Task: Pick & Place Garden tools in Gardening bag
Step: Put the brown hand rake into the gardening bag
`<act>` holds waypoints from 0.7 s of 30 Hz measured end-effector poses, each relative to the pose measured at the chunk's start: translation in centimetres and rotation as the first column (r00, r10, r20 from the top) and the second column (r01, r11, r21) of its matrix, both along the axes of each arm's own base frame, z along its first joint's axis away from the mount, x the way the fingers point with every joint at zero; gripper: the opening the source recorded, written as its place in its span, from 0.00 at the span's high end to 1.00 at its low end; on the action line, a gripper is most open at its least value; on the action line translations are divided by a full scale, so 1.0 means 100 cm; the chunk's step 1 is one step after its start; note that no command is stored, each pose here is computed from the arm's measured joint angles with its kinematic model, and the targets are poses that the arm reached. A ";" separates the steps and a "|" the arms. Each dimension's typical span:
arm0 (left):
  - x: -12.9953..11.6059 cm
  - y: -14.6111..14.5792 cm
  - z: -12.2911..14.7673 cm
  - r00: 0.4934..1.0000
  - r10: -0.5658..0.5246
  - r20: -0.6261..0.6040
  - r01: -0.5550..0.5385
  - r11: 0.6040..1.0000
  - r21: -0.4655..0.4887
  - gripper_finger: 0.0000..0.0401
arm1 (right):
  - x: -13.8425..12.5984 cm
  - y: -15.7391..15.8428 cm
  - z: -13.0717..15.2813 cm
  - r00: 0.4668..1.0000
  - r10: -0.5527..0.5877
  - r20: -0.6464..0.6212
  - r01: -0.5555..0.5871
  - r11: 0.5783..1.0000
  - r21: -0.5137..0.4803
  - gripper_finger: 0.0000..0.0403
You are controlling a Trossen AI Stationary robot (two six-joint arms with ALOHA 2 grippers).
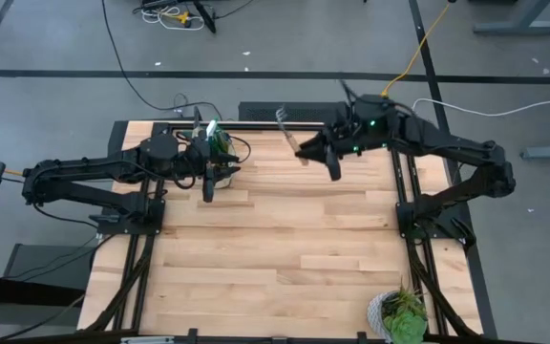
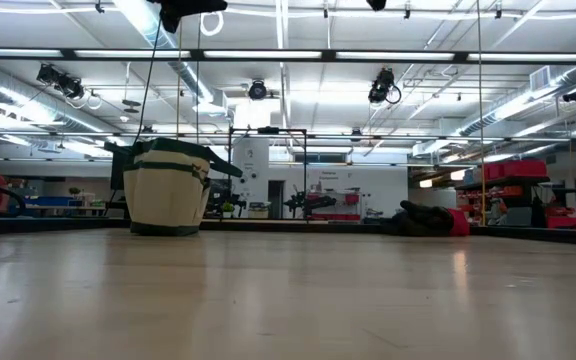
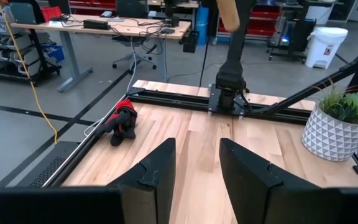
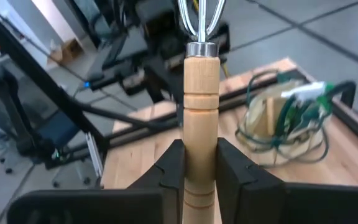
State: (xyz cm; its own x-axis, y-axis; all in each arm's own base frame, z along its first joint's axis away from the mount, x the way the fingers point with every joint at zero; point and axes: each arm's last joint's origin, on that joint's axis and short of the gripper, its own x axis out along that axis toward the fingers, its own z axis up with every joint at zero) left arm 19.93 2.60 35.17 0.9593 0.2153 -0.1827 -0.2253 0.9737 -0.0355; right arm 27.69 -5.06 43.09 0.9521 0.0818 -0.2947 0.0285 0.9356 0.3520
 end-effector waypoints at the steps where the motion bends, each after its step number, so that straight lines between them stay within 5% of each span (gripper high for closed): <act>1: 0.000 0.000 0.000 1.000 0.000 0.002 0.000 1.000 0.000 0.67 | -0.001 -0.001 0.005 1.000 -0.006 0.013 0.006 1.000 -0.003 0.88; 15: 0.000 0.000 0.000 1.000 0.001 0.001 -0.001 1.000 -0.001 0.67 | -0.008 -0.008 0.023 0.997 -0.055 0.062 0.055 0.998 0.005 0.88; 21: 0.000 0.000 0.000 1.000 0.007 0.000 -0.007 1.000 0.001 0.67 | -0.008 -0.011 0.023 0.988 -0.146 0.046 0.139 0.983 0.122 0.88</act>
State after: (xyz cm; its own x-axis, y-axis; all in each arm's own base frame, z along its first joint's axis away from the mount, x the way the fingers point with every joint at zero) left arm 19.93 2.62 35.18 0.9578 0.2225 -0.1823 -0.2323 0.9720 -0.0345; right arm 26.89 -6.21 45.35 0.9709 -0.0245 -0.2384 0.1362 0.8749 0.4647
